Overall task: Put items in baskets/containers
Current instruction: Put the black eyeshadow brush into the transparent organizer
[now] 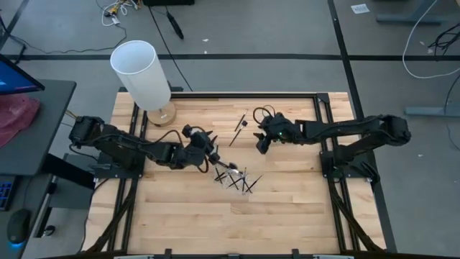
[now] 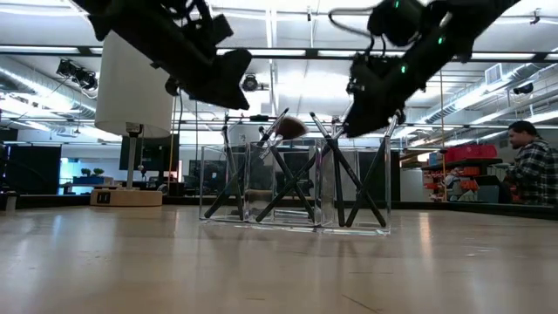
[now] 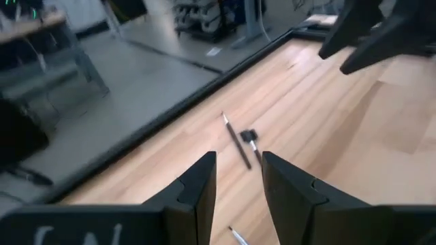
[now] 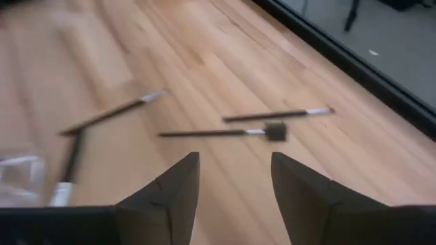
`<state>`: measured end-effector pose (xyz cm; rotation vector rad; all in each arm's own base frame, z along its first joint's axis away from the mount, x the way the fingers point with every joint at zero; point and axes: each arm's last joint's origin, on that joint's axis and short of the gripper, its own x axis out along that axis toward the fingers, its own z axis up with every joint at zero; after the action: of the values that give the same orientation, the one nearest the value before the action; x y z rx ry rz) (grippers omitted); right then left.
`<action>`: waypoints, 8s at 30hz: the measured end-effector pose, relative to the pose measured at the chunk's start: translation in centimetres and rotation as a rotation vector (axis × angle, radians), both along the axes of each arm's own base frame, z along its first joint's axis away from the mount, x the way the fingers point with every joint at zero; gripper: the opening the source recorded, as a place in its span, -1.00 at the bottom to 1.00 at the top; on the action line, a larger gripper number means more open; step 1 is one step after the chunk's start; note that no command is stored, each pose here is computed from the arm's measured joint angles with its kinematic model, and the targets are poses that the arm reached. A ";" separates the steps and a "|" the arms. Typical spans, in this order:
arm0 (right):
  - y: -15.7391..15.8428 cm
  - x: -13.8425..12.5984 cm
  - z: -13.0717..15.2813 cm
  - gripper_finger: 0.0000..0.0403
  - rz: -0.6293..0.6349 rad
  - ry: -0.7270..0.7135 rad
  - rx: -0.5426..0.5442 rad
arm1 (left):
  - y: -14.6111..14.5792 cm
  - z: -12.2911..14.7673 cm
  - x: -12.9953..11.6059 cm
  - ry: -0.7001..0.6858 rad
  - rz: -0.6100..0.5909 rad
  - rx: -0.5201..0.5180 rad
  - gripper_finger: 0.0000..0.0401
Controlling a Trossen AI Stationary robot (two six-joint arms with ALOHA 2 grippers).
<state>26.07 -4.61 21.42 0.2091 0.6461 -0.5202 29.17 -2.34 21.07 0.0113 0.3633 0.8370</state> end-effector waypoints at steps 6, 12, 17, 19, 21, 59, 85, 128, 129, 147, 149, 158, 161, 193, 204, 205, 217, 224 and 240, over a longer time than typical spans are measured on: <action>-1.3 -1.8 -6.0 -0.08 -0.059 -0.078 0.006 | 4.3 -0.6 0.4 -0.062 0.019 -0.211 -0.39; -0.6 -5.1 -9.6 -0.08 -0.132 -0.204 0.096 | 10.3 -2.6 1.7 -0.132 0.015 -0.310 -0.39; 0.2 -6.4 -10.4 -0.08 -0.131 -0.279 0.133 | 13.5 -5.1 4.6 -0.202 -0.126 -0.375 -0.39; 0.5 -6.6 -10.5 -0.08 -0.124 -0.297 0.141 | 14.4 -5.9 6.1 -0.175 -0.138 -0.381 -0.36; 0.7 -6.5 -10.5 -0.08 -0.115 -0.307 0.147 | 15.1 -6.7 7.8 -0.157 -0.150 -0.383 -0.28; 1.4 -4.1 -8.5 -0.08 -0.098 -0.374 0.211 | 10.7 -2.3 10.9 0.211 0.027 -0.195 -0.43; -8.8 8.9 -6.7 -0.08 -0.276 0.057 0.195 | -1.6 -8.3 0.1 0.324 0.291 -0.185 -0.84; -12.1 7.6 -11.2 -0.84 -0.410 0.309 0.137 | -2.0 -8.9 -2.7 0.144 0.244 -0.090 -0.91; -12.0 7.6 -11.3 -0.86 -0.394 0.316 0.136 | -2.0 -8.9 -2.7 0.143 0.244 -0.090 -0.91; -10.3 6.7 -12.2 -0.90 -0.195 0.309 0.076 | -2.0 -8.9 -2.6 0.135 0.244 -0.094 -0.91; -10.2 6.6 -11.8 -0.85 -0.187 0.307 0.084 | -2.0 -8.8 -2.6 0.133 0.243 -0.094 -0.91; -9.3 6.1 -10.6 -0.72 -0.030 0.353 0.137 | -1.8 -8.8 -2.5 0.128 0.251 -0.096 -0.91; -8.9 6.2 -10.6 -0.71 -0.001 0.365 0.122 | -1.5 -8.8 -2.5 0.127 0.264 -0.097 -0.91; -6.8 3.6 -14.5 -0.26 0.323 -0.053 -0.052 | -1.3 -8.3 -1.1 0.108 0.190 -0.095 -0.91; -8.3 3.1 -14.9 -0.39 0.451 -0.081 -0.069 | -1.4 -8.3 -1.1 0.103 0.188 -0.098 -0.91; -8.3 3.1 -15.2 -0.43 0.457 -0.077 -0.067 | -1.4 -8.3 -1.1 0.103 0.188 -0.098 -0.91; -8.5 4.2 -16.9 -0.93 0.468 -0.084 -0.057 | -1.4 -8.2 -0.9 0.083 0.186 -0.103 -0.91; -8.4 4.1 -16.8 -0.96 0.402 -0.119 0.001 | -1.4 -8.2 -0.9 0.082 0.180 -0.113 -0.91; -7.1 1.7 -10.7 -0.97 0.285 -0.318 -0.061 | -1.1 -8.1 -0.2 0.126 0.090 -0.158 -0.91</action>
<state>27.82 -11.70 10.71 0.1353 0.3414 -0.2246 28.97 -3.44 12.94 -0.1005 0.5511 0.8964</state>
